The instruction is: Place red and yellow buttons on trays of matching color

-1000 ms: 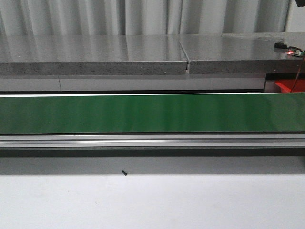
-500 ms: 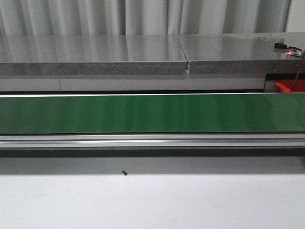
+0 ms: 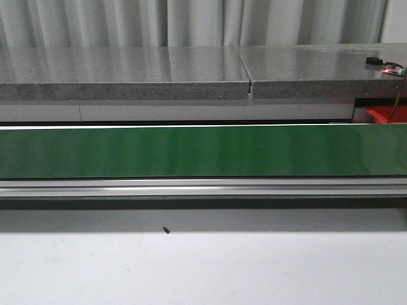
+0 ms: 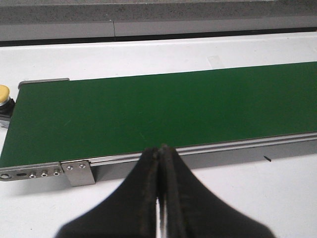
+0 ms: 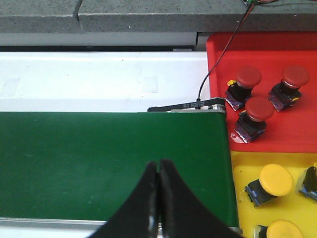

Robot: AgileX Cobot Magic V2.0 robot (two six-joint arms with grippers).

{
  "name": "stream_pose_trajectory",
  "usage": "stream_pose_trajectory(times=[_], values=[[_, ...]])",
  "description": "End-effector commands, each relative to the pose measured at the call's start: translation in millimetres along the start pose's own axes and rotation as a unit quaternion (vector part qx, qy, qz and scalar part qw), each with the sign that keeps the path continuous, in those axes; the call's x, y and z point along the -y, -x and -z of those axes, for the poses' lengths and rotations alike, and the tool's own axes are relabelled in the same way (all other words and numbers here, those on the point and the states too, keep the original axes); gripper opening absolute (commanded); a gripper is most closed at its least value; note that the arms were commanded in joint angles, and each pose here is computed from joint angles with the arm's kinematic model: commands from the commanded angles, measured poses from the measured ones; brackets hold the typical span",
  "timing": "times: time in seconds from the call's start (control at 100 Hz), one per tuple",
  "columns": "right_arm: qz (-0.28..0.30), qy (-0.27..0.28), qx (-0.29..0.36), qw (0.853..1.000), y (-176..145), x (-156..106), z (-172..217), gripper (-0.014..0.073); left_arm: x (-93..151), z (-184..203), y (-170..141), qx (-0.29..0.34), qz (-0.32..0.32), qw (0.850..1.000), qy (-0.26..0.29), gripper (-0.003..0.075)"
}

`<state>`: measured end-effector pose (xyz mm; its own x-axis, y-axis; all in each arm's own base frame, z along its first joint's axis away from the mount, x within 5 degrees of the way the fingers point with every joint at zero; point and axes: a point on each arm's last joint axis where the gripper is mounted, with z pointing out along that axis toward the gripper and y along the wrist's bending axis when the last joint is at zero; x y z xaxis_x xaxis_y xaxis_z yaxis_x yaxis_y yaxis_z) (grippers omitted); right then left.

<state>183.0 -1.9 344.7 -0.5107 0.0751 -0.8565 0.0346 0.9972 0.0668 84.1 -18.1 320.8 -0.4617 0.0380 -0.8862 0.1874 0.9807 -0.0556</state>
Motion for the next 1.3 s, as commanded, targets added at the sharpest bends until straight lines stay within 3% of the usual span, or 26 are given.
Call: stream_pose_trajectory(times=[0.0, 0.7, 1.29], values=[[0.005, 0.001, 0.06, 0.998, 7.6, -0.7, 18.2, -0.0064, 1.3, 4.2, 13.6, 0.047, 0.006, 0.999, -0.005, -0.0019], [-0.002, 0.012, 0.156, 0.988, -58.4, 1.7, 77.0, -0.0064, 1.3, 4.2, 13.6, 0.047, 0.006, 0.999, -0.005, -0.0019], [-0.002, 0.012, 0.159, 0.987, -60.7, 1.9, 78.8, -0.0064, 1.3, 4.5, 16.9, 0.065, 0.008, 0.998, -0.005, -0.0019]])
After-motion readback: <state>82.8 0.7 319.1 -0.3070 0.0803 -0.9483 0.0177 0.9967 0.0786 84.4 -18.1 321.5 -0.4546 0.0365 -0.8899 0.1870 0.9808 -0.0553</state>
